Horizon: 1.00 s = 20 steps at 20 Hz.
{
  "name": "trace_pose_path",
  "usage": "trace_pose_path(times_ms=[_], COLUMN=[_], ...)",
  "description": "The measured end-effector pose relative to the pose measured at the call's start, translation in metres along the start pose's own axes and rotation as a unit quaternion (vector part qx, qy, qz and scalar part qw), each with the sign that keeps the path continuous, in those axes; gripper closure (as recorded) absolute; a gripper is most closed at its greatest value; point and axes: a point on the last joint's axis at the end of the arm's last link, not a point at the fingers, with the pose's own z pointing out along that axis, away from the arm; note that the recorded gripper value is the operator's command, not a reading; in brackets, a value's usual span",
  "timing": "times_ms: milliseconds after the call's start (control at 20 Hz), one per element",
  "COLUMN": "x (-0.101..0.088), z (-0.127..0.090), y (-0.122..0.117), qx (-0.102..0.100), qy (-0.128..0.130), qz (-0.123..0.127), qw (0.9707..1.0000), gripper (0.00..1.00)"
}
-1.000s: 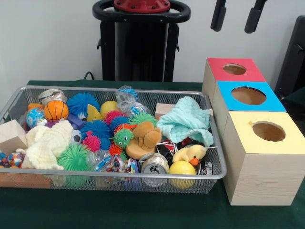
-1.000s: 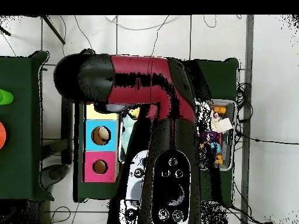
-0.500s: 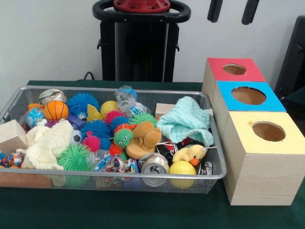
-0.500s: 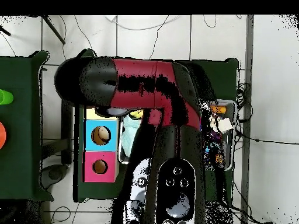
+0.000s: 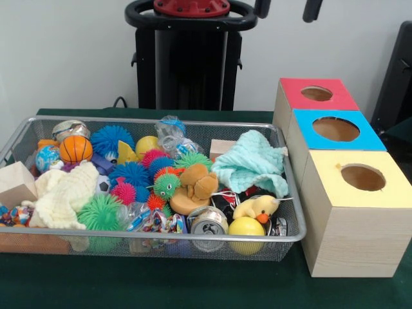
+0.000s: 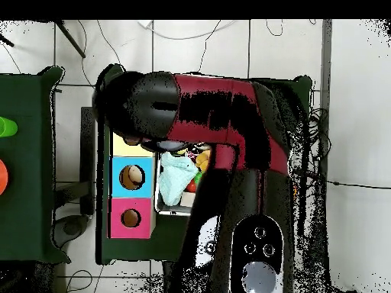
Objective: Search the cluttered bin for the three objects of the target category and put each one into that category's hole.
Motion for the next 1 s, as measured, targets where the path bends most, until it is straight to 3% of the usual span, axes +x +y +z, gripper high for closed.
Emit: trace_pose_path(times_ms=[400, 1000], x=[-0.001, -0.006], z=[-0.001, 0.003], y=[-0.02, -0.023], qx=[0.003, 0.009], qy=[-0.011, -0.03], qz=[0.013, 0.014], qw=[0.9999, 0.9994], gripper=[0.0, 0.0])
